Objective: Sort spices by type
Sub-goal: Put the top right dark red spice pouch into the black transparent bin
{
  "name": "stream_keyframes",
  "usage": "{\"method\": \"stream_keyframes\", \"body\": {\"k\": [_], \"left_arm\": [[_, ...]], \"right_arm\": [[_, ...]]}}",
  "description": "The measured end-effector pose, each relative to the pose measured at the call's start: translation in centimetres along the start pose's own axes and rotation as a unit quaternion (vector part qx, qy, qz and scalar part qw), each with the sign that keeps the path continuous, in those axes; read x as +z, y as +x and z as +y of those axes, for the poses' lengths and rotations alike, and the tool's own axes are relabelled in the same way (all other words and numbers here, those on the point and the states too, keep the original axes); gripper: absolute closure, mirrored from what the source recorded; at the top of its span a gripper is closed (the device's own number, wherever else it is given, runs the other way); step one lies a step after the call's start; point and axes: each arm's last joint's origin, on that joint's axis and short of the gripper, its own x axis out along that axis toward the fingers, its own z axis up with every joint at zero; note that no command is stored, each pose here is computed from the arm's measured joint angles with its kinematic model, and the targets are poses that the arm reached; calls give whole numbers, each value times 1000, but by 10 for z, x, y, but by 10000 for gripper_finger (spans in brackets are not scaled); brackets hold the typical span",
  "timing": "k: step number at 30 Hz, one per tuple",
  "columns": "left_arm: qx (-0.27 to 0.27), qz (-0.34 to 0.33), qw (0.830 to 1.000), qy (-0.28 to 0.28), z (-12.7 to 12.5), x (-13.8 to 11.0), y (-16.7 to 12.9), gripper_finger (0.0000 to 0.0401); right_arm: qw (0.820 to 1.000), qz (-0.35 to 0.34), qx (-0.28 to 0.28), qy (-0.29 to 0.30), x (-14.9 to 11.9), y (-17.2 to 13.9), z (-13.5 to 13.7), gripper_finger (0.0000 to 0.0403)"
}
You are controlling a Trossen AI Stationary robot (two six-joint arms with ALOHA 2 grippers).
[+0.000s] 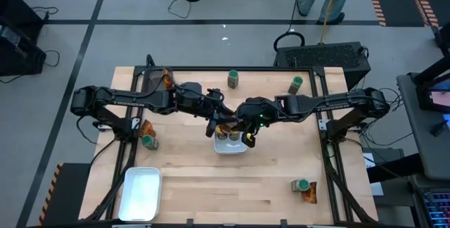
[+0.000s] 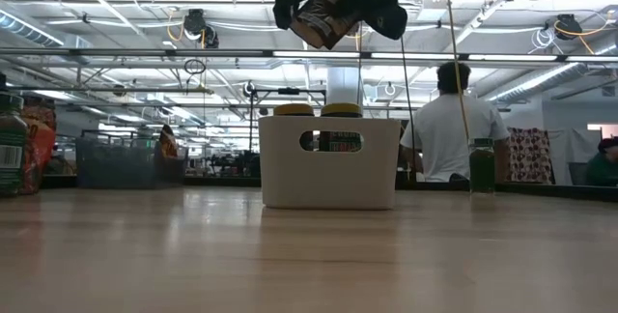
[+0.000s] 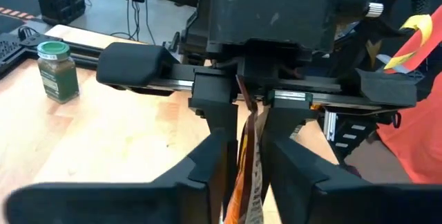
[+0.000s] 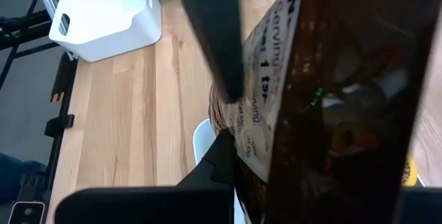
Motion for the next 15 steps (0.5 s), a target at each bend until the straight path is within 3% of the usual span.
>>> {"method": "stream_keyframes", "body": {"k": [6, 11, 15], "left_arm": [[-3, 1, 1000, -1, 0, 0, 0, 387], [-3, 1, 1000, -13, 0, 0, 0, 396], [-3, 1, 1000, -13, 0, 0, 0, 397]], "right_arm": [[1000, -4, 2, 0, 1, 0, 1, 392], [1000, -5, 2, 1, 1, 0, 1, 385], [1000, -5, 4, -10, 1, 0, 2, 354]]}}
